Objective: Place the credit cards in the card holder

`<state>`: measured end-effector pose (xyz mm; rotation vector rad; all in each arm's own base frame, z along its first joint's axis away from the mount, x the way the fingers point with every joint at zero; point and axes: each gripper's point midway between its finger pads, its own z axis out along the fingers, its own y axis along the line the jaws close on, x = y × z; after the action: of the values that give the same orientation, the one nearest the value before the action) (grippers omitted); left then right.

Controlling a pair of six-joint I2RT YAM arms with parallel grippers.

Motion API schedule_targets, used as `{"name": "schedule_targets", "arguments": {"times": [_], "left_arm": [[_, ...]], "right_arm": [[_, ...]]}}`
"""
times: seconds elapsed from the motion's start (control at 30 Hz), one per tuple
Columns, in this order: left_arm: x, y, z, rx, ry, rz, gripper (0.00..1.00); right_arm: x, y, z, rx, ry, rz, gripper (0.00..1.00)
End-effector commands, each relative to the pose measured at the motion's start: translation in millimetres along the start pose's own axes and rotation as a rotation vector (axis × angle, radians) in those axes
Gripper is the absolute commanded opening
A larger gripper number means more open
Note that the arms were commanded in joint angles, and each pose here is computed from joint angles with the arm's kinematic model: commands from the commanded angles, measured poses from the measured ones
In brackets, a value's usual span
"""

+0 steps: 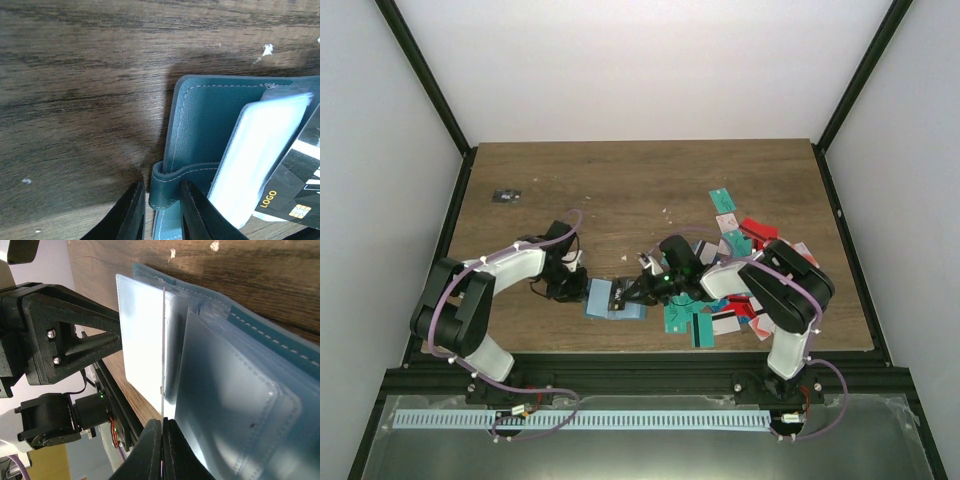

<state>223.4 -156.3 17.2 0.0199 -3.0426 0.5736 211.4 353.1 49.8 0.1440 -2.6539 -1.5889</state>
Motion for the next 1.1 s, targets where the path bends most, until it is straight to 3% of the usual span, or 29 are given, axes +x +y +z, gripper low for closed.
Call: {"name": "schedule_targets", "arguments": {"times": [0.0, 0.6, 1.07], "left_arm": [[5, 2, 2, 0.006, 0.007, -0.006, 0.22], [10, 5, 2, 0.002, 0.006, -0.024, 0.22], [13, 6, 6, 0.003, 0.026, -0.022, 0.22]], "right_arm": [[5, 5, 8, -0.027, 0.031, -0.008, 0.01], [12, -9, 1, 0.049, -0.085, 0.119, 0.01], [12, 3, 23, -0.004, -0.026, 0.077, 0.01]]}}
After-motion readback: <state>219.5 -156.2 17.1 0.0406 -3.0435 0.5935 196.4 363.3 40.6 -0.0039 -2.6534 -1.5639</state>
